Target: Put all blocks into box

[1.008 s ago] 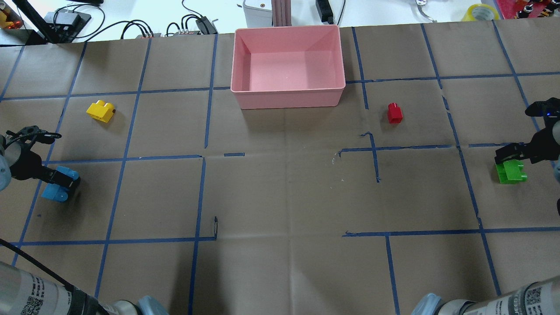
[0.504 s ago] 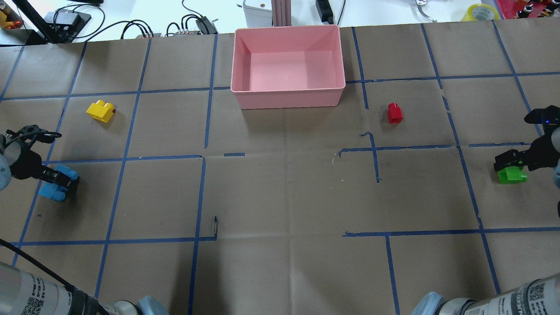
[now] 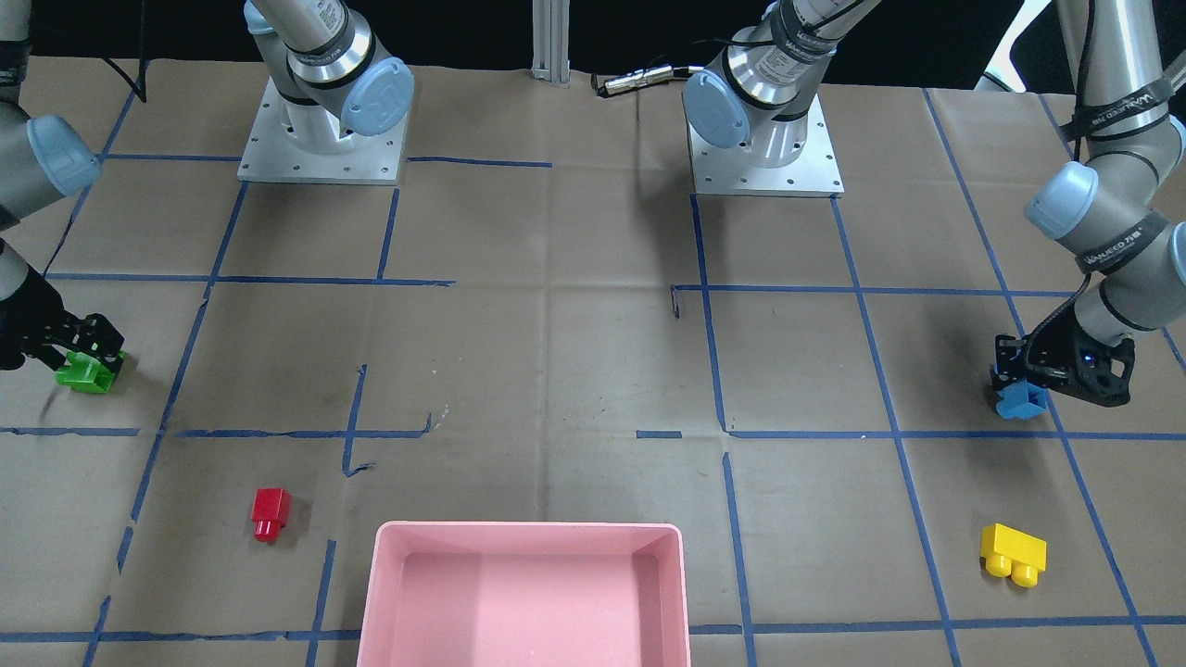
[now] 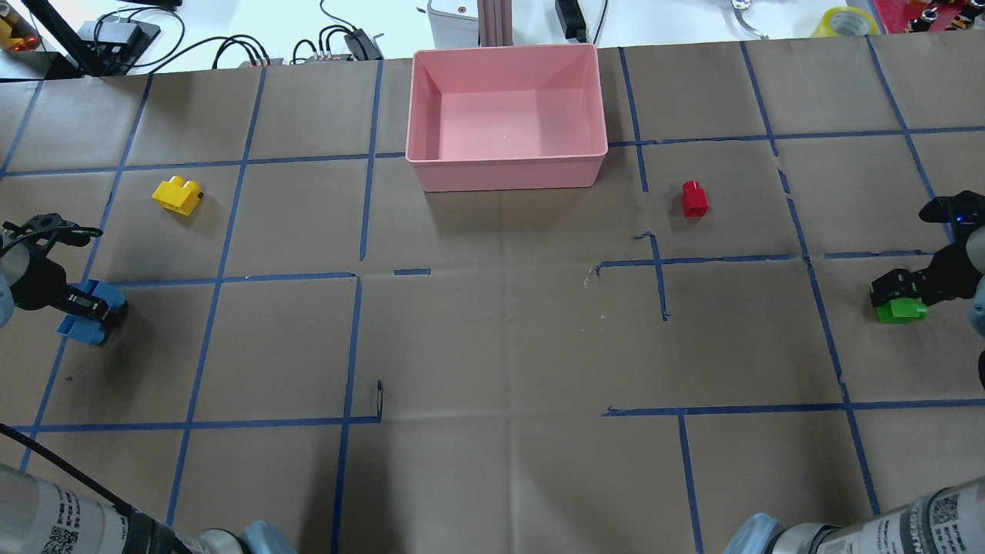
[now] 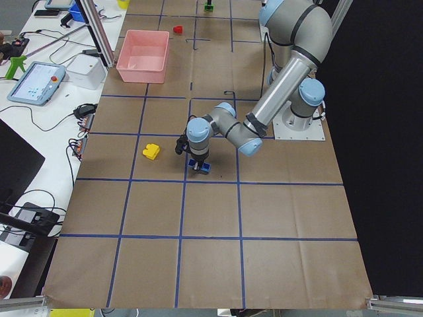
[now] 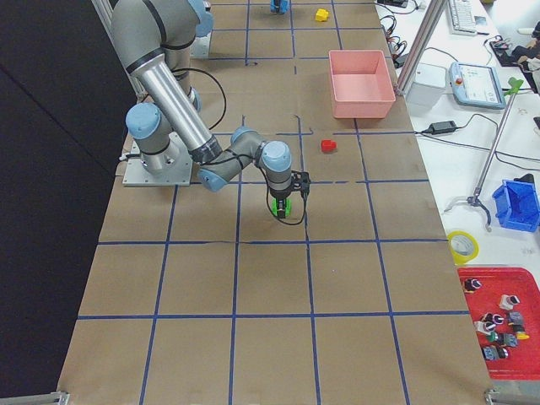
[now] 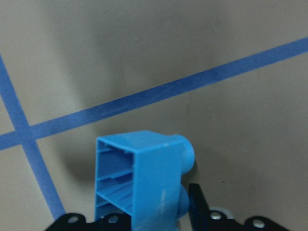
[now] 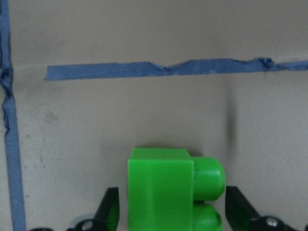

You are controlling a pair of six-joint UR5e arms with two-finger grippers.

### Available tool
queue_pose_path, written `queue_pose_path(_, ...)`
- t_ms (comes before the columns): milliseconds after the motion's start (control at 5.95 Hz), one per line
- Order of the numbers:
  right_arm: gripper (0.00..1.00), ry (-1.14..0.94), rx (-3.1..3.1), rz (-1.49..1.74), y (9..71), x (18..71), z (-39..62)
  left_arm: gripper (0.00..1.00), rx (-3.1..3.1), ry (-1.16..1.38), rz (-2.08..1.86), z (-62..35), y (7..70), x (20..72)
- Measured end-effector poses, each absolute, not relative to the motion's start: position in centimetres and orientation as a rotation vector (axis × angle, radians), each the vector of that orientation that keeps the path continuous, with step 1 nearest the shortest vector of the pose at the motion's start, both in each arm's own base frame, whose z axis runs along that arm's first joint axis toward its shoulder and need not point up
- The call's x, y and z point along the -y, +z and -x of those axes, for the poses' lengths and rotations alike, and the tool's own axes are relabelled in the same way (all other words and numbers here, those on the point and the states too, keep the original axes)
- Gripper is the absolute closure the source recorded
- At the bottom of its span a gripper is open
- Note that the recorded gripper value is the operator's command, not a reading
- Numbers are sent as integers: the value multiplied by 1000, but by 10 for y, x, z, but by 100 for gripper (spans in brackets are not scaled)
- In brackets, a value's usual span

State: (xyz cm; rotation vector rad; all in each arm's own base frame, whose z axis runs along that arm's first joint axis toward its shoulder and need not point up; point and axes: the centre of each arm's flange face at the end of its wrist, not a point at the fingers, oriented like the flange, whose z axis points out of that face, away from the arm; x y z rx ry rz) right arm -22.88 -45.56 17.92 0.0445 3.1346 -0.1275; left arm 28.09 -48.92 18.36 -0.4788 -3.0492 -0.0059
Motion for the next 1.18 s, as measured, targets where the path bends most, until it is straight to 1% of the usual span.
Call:
queue_pose_path(168,90,-119,-3142,-43,180,455,230,100,3051,-3,480,-281,185,489)
queue_pose_path(336,96,-118,-3145,-41,181,455,230,100,3058,8,485,-281,190,491)
queue_pose_path(504,96,-119,-3147,-39,185,456,231,100,3083,42,498,-284,206,499)
queue_pose_path(672,96,-122,-3148,-37,201,460,234,100,3112,87,537,-282,242,517)
queue_pose_path(1008,96,-166,-3163,8,287,483,242,100,3128,134,578,-234,338,579)
queue_pose_path(1176,96,-201,-3176,86,334,501,237,100,3133,155,508,-193,371,612)
